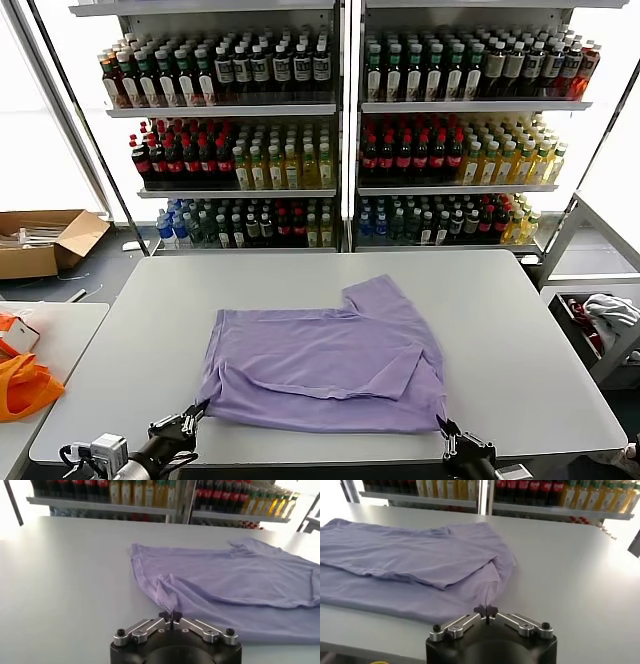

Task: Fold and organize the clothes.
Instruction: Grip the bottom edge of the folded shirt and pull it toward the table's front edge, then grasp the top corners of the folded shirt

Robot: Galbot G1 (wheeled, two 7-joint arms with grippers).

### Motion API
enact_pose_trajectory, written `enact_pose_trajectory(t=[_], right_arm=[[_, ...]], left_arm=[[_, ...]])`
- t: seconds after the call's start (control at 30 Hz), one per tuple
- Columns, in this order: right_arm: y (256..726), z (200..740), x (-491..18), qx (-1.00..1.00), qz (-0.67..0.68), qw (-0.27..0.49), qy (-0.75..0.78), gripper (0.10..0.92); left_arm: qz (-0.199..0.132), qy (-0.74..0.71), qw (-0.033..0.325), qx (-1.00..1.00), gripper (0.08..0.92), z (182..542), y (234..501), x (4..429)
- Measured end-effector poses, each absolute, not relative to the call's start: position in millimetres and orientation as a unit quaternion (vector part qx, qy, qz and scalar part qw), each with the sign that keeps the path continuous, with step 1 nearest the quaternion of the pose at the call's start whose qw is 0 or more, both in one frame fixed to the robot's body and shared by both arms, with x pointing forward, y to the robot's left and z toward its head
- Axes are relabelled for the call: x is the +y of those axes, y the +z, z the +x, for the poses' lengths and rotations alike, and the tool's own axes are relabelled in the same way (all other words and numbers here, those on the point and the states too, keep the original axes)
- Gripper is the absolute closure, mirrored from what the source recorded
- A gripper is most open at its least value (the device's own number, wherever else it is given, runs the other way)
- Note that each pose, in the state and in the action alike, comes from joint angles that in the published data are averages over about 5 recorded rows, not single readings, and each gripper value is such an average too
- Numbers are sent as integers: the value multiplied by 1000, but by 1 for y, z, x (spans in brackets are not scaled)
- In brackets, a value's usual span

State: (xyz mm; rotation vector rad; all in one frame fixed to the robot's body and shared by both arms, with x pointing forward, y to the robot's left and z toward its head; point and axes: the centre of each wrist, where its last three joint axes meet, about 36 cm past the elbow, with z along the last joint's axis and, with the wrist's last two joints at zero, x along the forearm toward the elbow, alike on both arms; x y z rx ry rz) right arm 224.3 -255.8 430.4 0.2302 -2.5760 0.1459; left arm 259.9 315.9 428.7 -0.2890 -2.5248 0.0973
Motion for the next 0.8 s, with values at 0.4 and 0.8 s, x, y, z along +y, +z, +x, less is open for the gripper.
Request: enact_pose_trajectory(t=[0.4, 0.8], right_arm=[[442, 223, -259, -961, 82, 257, 69, 702], [472, 286, -285, -976, 83, 183, 87, 355]], left_arm=[[-93, -9, 306, -948, 571, 242, 449, 322], [-98, -31, 260, -960, 232, 284, 471, 349]])
